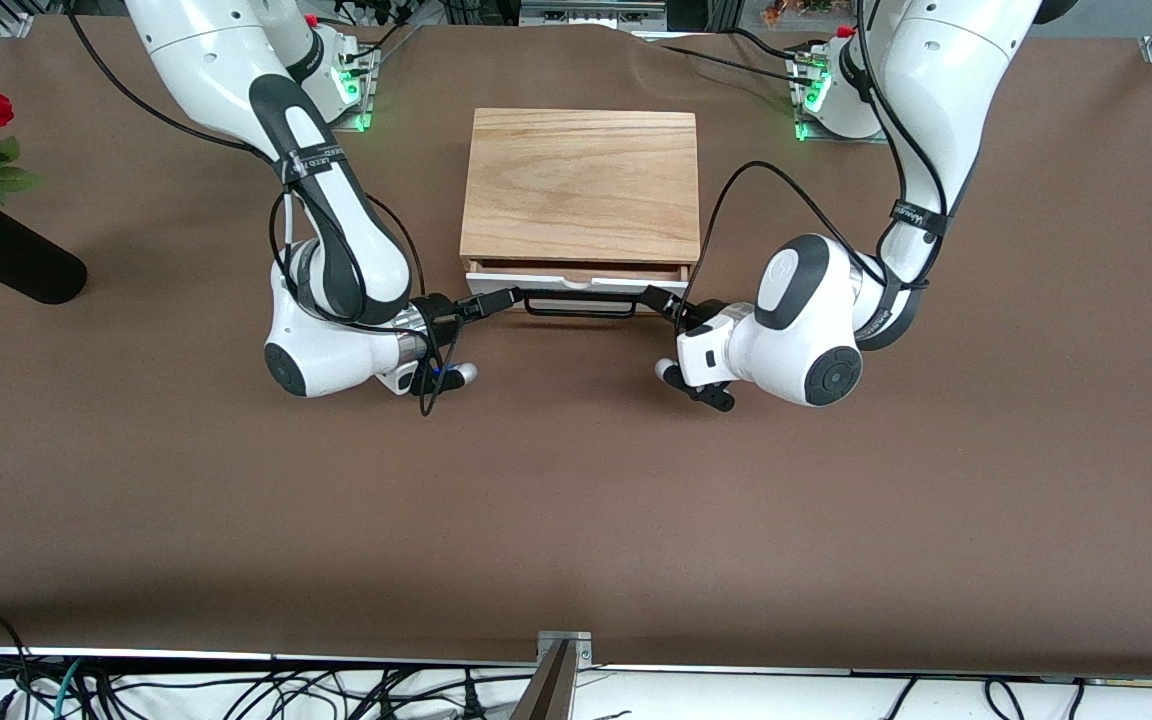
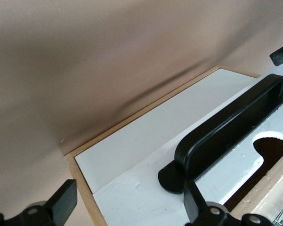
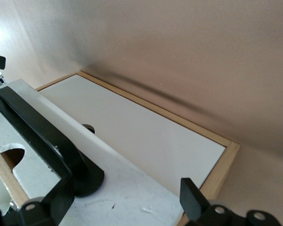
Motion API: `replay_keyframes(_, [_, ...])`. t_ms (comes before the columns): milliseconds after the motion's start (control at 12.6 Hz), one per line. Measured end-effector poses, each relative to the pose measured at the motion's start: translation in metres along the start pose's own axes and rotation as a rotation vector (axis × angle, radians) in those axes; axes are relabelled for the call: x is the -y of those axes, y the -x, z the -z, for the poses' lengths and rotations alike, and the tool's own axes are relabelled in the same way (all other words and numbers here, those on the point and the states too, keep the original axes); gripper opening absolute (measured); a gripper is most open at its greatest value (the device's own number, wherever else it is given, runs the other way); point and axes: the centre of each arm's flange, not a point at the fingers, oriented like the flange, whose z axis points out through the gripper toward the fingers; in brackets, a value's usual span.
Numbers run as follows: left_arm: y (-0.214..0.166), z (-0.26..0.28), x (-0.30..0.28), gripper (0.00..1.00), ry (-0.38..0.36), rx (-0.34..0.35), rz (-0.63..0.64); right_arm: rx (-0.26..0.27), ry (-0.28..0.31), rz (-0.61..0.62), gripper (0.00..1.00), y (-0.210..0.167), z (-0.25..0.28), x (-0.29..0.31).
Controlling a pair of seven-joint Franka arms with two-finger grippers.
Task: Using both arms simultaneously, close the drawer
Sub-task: 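Push the drawer front into the box with both grippers together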
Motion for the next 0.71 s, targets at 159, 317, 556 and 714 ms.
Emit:
replay_keyframes(159, [0.002, -0.001, 0.0, 1.0, 0.001, 0.013, 0.003, 0.004, -0.004, -0.008, 1.0, 0.004, -0.002, -0.002])
replay_keyframes(317, [0.004, -0.002, 0.0, 1.0, 0.002, 0.021, 0.004, 0.003, -0.005, -0.011, 1.0, 0.007, -0.002, -0.003])
replay_keyframes(556, [0.008, -0.006, 0.0, 1.0, 0.004, 0.043, 0.008, 0.044, -0.005, -0.028, 1.0, 0.018, -0.012, -0.011])
replay_keyframes(714, [0.012, -0.008, 0.0, 1.0, 0.004, 0.051, 0.011, 0.041, 0.01, -0.016, 1.0, 0.02, -0.012, -0.01])
